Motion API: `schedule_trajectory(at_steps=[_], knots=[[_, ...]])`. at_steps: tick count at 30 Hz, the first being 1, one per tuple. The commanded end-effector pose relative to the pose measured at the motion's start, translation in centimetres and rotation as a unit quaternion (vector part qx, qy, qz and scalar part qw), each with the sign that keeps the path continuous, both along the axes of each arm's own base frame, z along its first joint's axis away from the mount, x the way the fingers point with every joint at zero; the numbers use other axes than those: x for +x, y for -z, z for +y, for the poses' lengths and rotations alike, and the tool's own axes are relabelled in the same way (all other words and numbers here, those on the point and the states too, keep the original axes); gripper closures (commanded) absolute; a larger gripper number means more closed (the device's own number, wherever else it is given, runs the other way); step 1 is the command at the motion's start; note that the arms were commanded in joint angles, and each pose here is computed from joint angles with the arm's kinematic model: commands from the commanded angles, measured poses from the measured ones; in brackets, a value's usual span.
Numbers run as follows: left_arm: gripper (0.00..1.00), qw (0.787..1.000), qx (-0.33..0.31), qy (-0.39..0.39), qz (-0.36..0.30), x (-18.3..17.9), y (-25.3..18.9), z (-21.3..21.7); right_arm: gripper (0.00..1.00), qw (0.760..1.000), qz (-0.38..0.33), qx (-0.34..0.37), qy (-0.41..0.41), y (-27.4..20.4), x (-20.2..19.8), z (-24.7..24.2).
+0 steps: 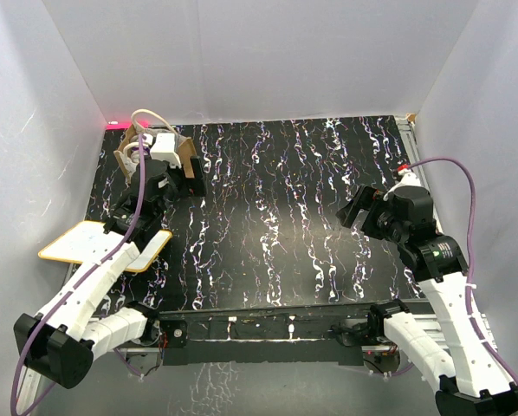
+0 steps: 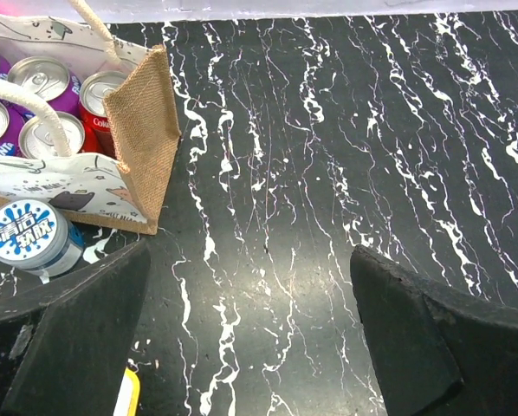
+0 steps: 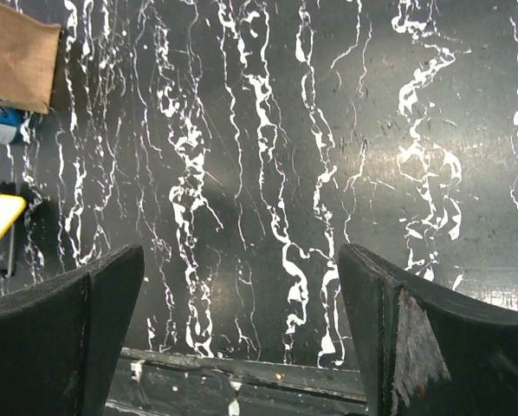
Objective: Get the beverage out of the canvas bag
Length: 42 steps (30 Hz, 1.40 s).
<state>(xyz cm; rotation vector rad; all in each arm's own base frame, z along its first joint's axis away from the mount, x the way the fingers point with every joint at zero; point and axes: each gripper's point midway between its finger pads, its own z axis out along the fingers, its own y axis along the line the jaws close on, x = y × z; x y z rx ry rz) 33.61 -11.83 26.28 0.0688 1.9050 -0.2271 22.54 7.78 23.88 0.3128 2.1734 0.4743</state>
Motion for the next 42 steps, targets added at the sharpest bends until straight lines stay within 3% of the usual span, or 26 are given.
schedule_trajectory(at_steps=[1, 13, 18, 20, 22, 25, 29, 33, 34, 37, 42], knots=[[0.03, 0.998, -0.036, -0.011, -0.055, 1.4, -2.1, -0.1, 0.02, 0.997, -0.071, 0.000, -0.013, -1.4, 0.9, 0.4], [0.03, 0.994, -0.096, -0.051, 0.008, 2.9, 0.1, -0.6, 0.02, 0.992, -0.107, 0.012, -0.070, -0.6, 0.8, 2.3], [0.03, 0.984, -0.119, -0.124, 0.040, 3.6, -0.2, 2.1, 0.02, 0.987, -0.139, 0.015, -0.080, -1.4, 0.9, 2.6], [0.03, 0.972, -0.136, -0.186, 0.052, 3.9, -0.2, 4.6, 0.02, 0.985, -0.150, 0.015, -0.079, -1.7, 1.0, 2.5], [0.03, 0.947, -0.165, -0.270, 0.061, 4.2, 0.0, 8.0, 0.02, 0.984, -0.157, 0.015, -0.078, -1.9, 1.0, 2.5], [0.03, 0.915, -0.207, -0.337, 0.082, 5.4, 0.7, 10.6, 0.02, 0.984, -0.162, 0.016, -0.079, -2.1, 1.0, 2.5], [0.03, 0.888, -0.245, -0.375, 0.106, 7.9, 1.5, 11.4, 0.02, 0.983, -0.166, 0.017, -0.078, -2.3, 1.0, 2.5], [0.05, 0.878, -0.253, -0.397, 0.088, 10.9, 1.3, 12.5, 0.02, 0.983, -0.170, 0.017, -0.073, -2.5, 1.0, 2.3], [0.09, 0.875, -0.254, -0.402, 0.090, 11.5, 1.4, 12.8, 0.02, 0.982, -0.171, 0.017, -0.072, -2.5, 1.0, 2.3], [0.40, 0.879, -0.268, -0.381, 0.098, 13.3, 1.7, 12.2, 0.02, 0.983, -0.171, 0.018, -0.070, -2.5, 0.9, 2.3], [0.63, 0.914, -0.303, -0.245, 0.113, 15.6, 1.4, 7.5, 0.02, 0.983, -0.169, 0.019, -0.067, -2.3, 1.0, 2.2]])
